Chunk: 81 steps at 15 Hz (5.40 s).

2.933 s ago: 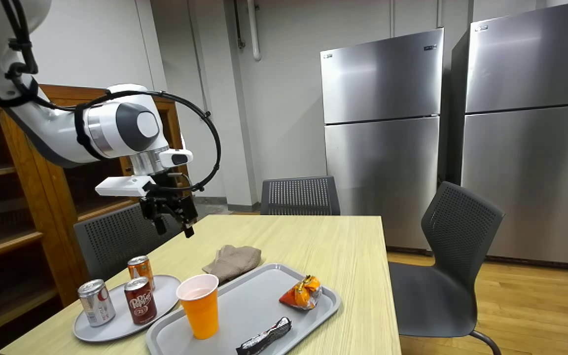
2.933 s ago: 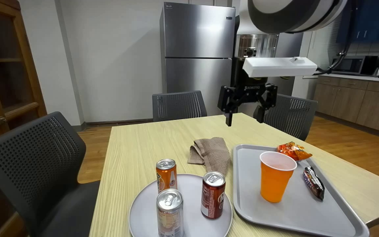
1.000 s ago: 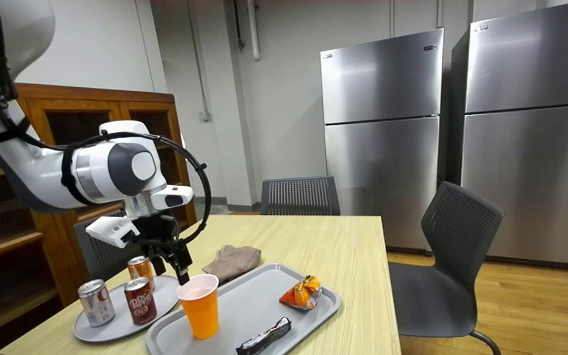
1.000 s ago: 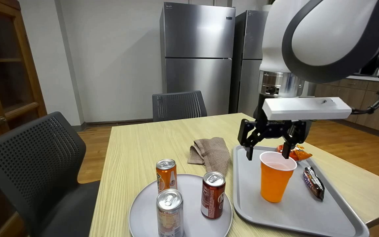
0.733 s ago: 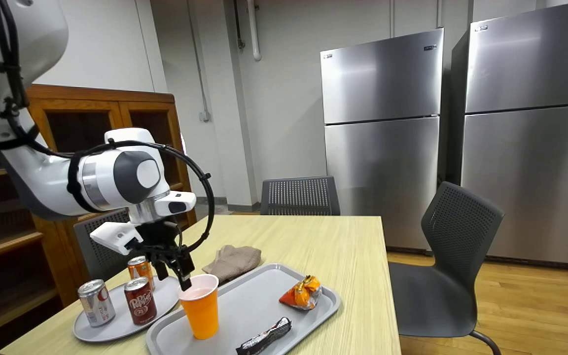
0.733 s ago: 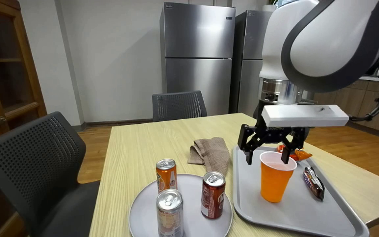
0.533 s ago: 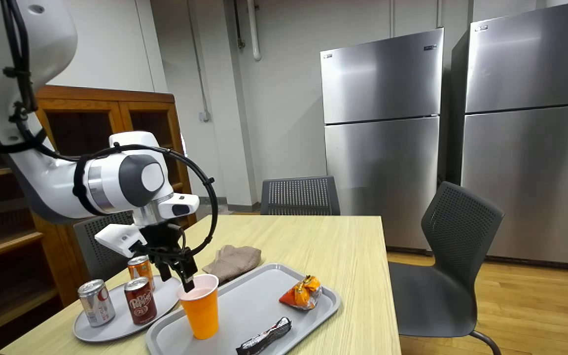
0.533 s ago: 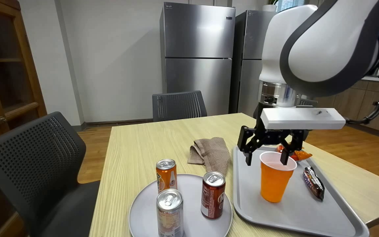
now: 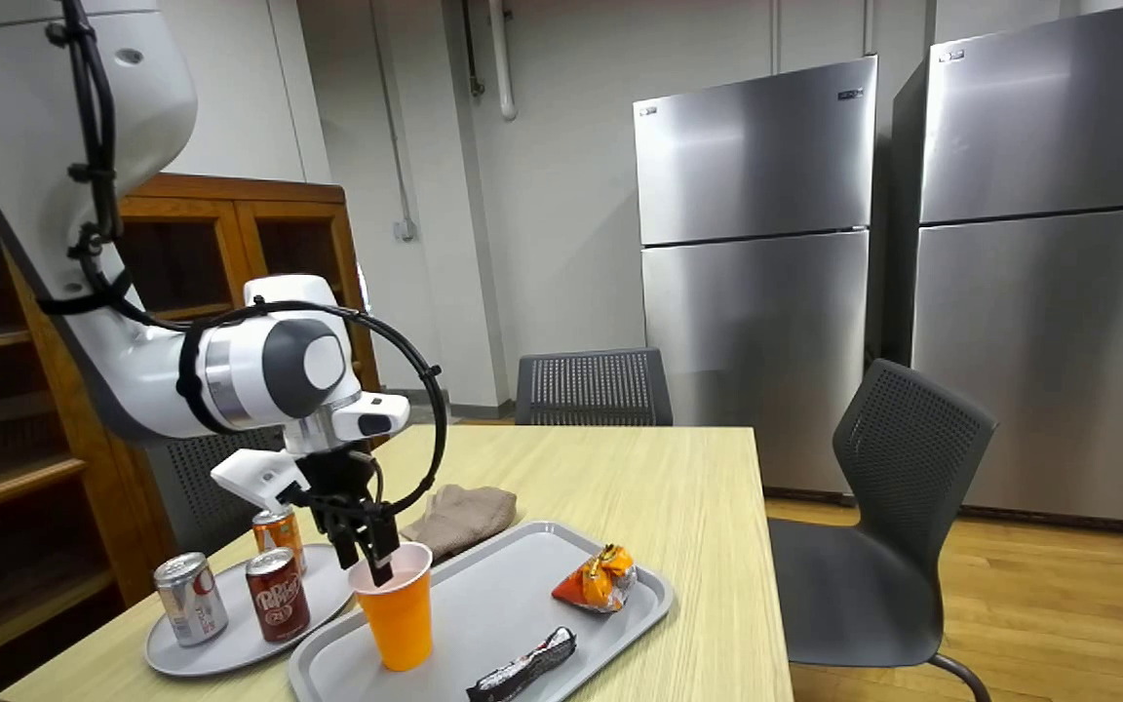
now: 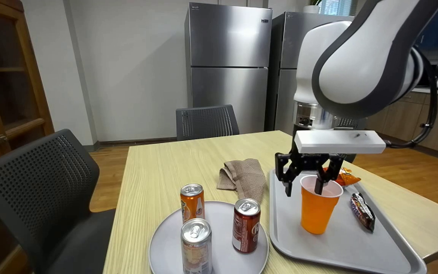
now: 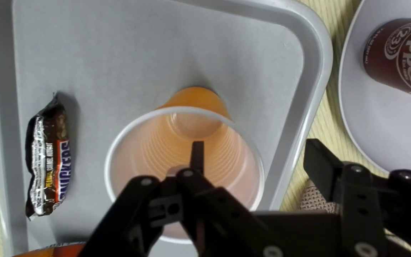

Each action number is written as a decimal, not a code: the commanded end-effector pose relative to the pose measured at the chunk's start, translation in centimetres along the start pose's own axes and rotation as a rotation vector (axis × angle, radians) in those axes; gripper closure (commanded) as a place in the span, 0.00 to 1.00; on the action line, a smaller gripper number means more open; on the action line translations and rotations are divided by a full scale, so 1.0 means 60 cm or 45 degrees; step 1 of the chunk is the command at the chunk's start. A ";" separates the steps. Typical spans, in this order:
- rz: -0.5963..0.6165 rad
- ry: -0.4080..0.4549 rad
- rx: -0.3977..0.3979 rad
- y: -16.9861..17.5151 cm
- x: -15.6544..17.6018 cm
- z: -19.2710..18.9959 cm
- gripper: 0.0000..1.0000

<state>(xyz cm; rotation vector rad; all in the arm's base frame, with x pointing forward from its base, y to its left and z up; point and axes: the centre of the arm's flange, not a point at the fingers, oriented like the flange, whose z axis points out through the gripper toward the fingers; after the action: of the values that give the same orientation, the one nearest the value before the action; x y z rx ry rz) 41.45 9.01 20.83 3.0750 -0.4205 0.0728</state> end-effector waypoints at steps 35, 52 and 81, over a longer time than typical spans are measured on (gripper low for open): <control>0.307 0.184 -0.036 0.131 0.274 -0.157 0.99; 0.351 0.137 0.001 0.117 0.485 -0.092 0.99; 0.306 -0.067 -0.196 0.036 0.648 -0.058 0.99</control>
<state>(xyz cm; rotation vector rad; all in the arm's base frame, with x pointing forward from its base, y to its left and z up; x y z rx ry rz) 76.03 -3.41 25.85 2.8818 -0.7797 -0.0067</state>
